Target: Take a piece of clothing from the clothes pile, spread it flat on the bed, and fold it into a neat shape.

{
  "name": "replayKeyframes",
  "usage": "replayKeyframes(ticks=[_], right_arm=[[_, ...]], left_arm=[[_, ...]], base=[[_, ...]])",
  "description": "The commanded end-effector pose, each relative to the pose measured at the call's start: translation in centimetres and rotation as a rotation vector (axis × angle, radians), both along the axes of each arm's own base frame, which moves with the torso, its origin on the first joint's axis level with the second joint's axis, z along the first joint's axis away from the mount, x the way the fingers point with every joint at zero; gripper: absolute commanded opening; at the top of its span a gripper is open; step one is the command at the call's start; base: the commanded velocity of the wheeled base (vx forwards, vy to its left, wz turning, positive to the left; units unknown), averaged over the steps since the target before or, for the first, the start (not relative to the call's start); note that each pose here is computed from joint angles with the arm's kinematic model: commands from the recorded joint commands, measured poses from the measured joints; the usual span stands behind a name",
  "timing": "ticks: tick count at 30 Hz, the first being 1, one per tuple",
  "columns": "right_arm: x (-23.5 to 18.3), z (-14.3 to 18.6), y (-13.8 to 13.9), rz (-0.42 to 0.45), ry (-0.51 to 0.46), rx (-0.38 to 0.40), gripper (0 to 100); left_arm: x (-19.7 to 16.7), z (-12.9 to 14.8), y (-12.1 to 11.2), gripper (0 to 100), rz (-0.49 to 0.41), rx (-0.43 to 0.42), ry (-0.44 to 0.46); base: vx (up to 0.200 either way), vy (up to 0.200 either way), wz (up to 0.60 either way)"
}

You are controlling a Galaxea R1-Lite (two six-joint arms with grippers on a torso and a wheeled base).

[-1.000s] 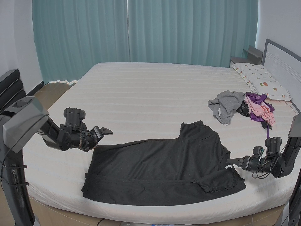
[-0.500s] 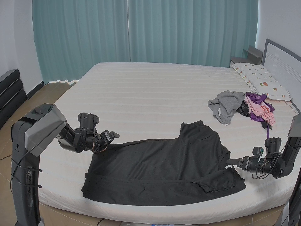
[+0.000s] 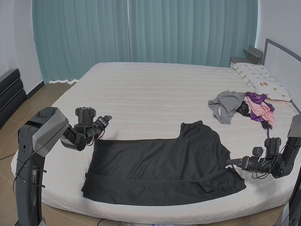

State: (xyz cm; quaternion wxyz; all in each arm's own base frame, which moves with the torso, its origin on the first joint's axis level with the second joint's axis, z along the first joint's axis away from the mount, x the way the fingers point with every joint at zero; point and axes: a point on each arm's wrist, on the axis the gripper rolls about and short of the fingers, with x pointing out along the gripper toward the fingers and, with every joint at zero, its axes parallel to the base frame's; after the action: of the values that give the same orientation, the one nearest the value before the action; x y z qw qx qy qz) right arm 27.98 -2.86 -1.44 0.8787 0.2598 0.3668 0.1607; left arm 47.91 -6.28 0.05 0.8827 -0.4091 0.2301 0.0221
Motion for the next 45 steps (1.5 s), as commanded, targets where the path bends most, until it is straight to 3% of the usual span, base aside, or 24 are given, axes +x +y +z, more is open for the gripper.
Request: replayKeyframes(ticks=[1, 6, 12, 16, 21, 30, 45], right_arm=[[0.0, -0.1, 0.0, 0.001, 0.003, 0.001, 100], [-0.1, -0.1, 0.0, 0.001, 0.005, 0.001, 100], [-0.1, -0.1, 0.0, -0.001, 0.006, 0.002, 100], [-0.1, -0.1, 0.0, 0.000, 0.008, 0.001, 100], [-0.1, -0.1, 0.0, 0.000, 0.008, 0.001, 100], [-0.1, -0.2, 0.0, 0.000, 0.011, 0.001, 100], [-0.1, -0.4, 0.3, 0.011, 0.016, 0.001, 100]], left_arm=[[-0.2, 0.1, 1.6, 100, 0.052, -0.040, -0.042], [-1.5, 1.7, 3.0, 100, 0.058, -0.056, -0.052], [-3.9, 2.4, 3.3, 100, -0.095, -0.119, 0.007], [-3.9, 2.2, 3.7, 100, -0.113, -0.123, 0.009], [-3.7, 0.1, 4.3, 100, -0.162, 0.012, 0.020], [-4.0, -2.2, 5.1, 100, -0.241, 0.156, 0.040], [-4.0, -4.3, 5.1, 100, -0.315, 0.223, 0.051]], base=[[0.000, 0.000, 0.00], [0.000, 0.000, 0.00], [0.000, 0.000, 0.00], [0.000, 0.000, 0.00], [0.000, 0.000, 0.00], [0.000, 0.000, 0.00], [0.000, 0.000, 0.00]])
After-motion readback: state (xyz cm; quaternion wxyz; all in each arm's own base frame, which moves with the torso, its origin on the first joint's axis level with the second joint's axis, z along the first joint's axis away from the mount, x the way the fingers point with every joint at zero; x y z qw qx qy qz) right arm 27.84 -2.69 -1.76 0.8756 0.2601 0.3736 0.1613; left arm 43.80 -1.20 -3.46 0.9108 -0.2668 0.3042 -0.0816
